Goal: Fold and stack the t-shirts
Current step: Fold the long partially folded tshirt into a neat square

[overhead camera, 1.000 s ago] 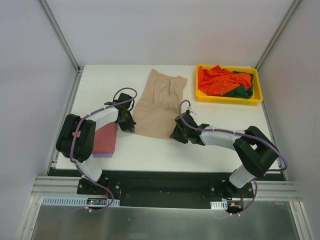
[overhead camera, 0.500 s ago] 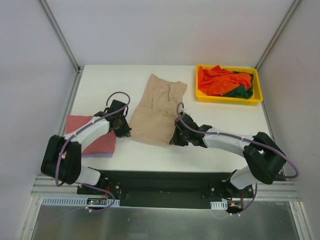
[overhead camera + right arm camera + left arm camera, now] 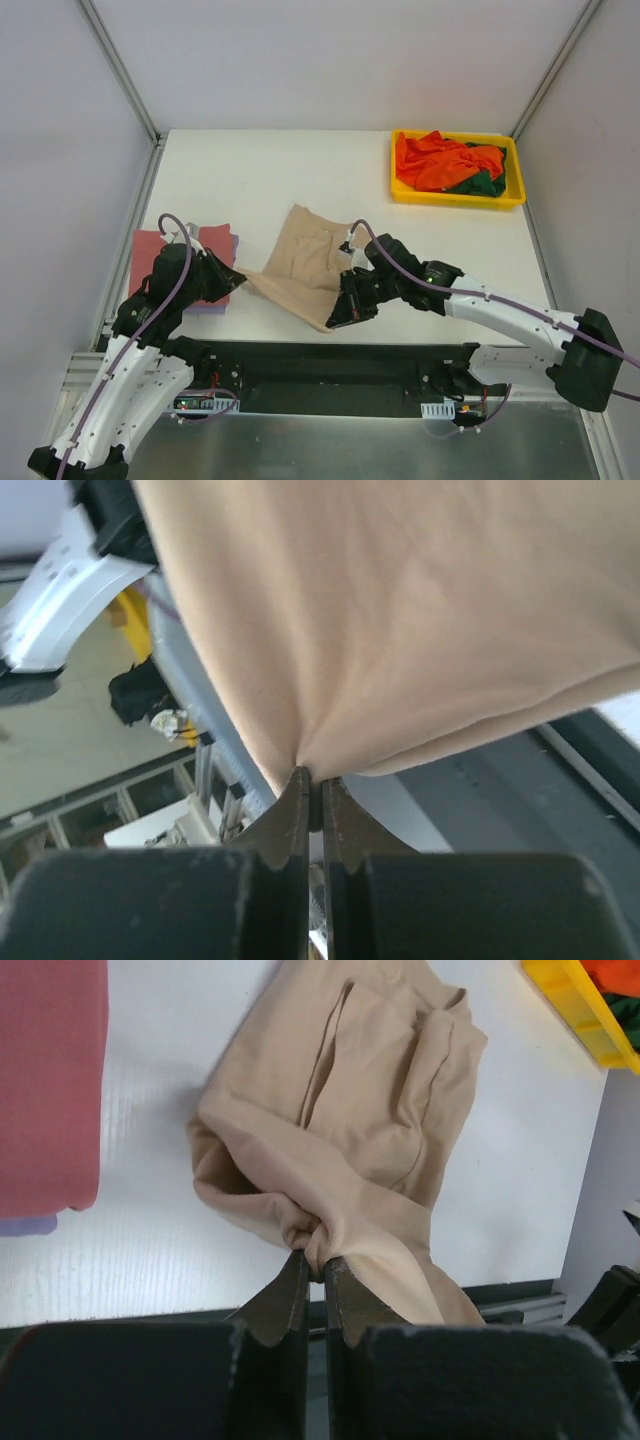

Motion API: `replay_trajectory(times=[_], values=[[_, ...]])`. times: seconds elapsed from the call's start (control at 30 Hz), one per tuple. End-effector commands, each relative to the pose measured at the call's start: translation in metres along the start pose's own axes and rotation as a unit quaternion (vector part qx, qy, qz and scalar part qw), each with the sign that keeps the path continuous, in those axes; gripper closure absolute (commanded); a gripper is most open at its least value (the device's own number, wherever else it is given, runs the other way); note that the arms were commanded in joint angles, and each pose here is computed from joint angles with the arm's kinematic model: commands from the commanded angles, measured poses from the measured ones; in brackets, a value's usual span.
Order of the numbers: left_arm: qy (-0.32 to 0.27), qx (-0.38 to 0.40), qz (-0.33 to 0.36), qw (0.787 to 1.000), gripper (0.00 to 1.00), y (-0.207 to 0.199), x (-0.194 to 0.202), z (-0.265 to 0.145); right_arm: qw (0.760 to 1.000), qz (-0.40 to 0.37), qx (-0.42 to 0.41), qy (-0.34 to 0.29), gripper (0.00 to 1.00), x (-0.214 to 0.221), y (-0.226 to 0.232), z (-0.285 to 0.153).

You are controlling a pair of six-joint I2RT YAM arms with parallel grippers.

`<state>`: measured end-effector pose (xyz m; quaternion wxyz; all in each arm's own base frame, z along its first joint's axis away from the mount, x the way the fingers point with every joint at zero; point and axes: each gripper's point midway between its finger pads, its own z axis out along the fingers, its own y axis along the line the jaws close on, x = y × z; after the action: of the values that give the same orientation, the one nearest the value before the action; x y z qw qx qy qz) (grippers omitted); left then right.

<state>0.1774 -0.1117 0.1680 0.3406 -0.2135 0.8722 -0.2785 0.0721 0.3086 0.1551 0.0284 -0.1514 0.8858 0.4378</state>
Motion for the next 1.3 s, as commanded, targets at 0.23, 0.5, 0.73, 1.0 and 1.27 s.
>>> replay_trajectory(times=[0.23,0.5,0.73,1.0,1.27], values=[[-0.034,-0.015,0.005,0.999,1.0,-0.025,-0.037,-0.016,0.997,0.039,-0.062,-0.013,0.99,0.003,0.02,-0.034],[-0.037,-0.003,0.019,0.999,1.0,-0.057,-0.066,0.019,0.993,0.053,-0.01,-0.103,0.99,-0.057,-0.015,-0.051],[-0.024,-0.031,0.03,0.999,1.0,-0.073,-0.09,0.064,0.98,0.093,0.042,-0.169,0.99,-0.107,-0.055,-0.068],[0.007,-0.085,0.059,0.995,1.0,-0.076,-0.11,0.133,0.971,0.156,0.052,-0.173,0.99,-0.148,-0.108,-0.063],[0.029,-0.162,0.07,0.984,1.0,-0.053,-0.12,0.213,0.959,0.161,0.084,-0.219,0.93,-0.217,-0.156,-0.049]])
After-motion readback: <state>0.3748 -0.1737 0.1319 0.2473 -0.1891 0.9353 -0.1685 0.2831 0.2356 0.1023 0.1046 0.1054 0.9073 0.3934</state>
